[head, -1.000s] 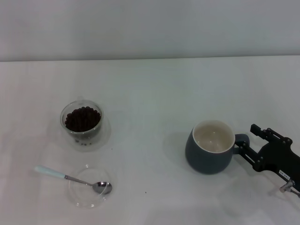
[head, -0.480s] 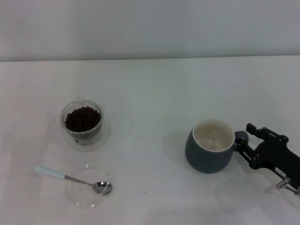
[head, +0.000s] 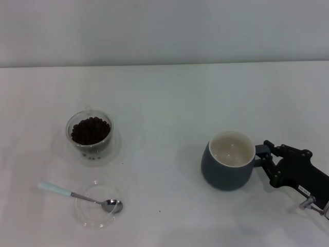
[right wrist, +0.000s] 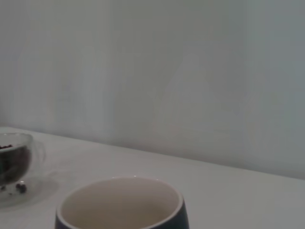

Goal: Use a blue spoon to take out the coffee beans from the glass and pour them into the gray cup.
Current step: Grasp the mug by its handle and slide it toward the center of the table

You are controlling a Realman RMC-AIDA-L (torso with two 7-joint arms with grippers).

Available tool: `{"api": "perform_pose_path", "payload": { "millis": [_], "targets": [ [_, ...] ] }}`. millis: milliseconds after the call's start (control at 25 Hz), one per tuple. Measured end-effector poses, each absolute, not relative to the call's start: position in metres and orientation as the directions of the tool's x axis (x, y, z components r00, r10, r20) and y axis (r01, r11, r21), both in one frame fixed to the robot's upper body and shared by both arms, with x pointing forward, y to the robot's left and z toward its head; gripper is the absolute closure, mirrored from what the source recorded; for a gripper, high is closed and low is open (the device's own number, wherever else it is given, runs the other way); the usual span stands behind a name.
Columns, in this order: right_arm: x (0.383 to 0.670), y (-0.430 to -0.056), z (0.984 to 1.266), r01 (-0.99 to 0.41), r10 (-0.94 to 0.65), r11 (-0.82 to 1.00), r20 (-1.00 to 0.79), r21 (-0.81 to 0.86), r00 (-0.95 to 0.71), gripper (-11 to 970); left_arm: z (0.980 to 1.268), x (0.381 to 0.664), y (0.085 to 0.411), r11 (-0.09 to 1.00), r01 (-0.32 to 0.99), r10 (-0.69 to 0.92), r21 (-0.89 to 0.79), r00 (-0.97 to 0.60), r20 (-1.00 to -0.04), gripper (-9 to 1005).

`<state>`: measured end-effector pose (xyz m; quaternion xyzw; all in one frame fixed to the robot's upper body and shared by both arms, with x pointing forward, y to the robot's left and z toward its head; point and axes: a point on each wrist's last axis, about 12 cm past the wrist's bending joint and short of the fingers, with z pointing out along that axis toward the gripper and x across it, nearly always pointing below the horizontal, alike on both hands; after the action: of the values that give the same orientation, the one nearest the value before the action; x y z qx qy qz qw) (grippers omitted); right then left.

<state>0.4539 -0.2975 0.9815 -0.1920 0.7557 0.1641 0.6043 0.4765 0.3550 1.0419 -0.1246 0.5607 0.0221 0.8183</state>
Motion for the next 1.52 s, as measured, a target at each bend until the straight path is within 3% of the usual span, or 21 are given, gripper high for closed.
{"api": "perform_pose_path", "payload": {
  "millis": [200,1520],
  "targets": [
    [0.454,-0.293,0.982,-0.504,-0.073,0.863,-0.977,0.039,-0.2,789,1.041,0.473,0.356,0.967,-0.181,-0.102,-0.18,0.371,-0.923,108],
    [0.461,-0.231,0.996,-0.706,-0.098,0.708,-0.991,-0.007,-0.089,783,1.039,0.464,0.353,0.968,-0.172,-0.104,-0.182,0.383,-0.918,109]
  ]
}}
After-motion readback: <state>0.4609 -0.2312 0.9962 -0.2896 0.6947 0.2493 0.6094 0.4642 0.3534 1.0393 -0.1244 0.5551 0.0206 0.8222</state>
